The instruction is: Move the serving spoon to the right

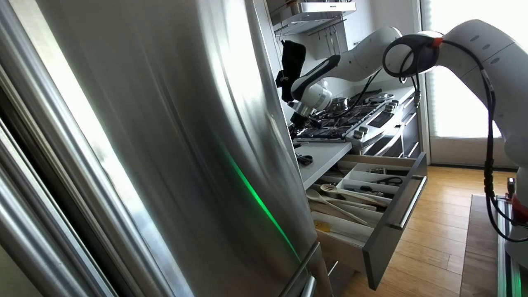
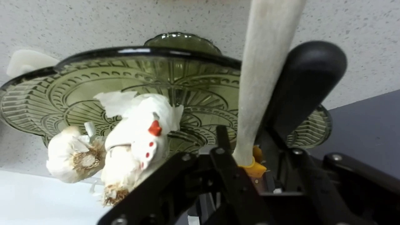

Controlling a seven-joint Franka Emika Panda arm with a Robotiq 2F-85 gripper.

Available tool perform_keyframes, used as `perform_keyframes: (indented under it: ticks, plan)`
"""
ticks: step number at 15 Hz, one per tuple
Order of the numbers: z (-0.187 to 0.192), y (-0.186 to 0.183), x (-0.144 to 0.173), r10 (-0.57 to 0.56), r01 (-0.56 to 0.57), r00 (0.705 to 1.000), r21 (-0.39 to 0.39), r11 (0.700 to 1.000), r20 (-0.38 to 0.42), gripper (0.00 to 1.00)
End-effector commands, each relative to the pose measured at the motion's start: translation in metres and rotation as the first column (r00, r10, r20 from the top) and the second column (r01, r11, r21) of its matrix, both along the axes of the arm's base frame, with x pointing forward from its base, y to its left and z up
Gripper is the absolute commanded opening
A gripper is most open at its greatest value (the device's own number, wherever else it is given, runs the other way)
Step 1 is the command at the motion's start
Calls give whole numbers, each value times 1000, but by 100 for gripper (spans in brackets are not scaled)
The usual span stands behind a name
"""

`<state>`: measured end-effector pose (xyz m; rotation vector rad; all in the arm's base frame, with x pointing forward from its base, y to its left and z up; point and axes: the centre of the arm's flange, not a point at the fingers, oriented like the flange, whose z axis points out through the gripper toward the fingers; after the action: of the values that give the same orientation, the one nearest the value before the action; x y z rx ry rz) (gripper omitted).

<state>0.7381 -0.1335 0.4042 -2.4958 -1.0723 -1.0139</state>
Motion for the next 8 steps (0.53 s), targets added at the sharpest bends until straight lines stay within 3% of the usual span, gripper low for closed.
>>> perform_keyframes:
  ticks: [1, 2, 5, 6, 8]
  plan:
    - [-13, 0, -5, 8, -8, 1000, -2, 1000, 17, 39]
    - [-14, 0, -5, 8, -8, 1000, -5, 1000, 18, 38]
    - [-15, 0, -5, 9, -9, 1000, -8, 1000, 13, 18]
    - [-16, 0, -5, 10, -10, 1000, -9, 1000, 8, 6]
    - [-17, 0, -6, 10, -10, 1000, -10, 1000, -2, 1]
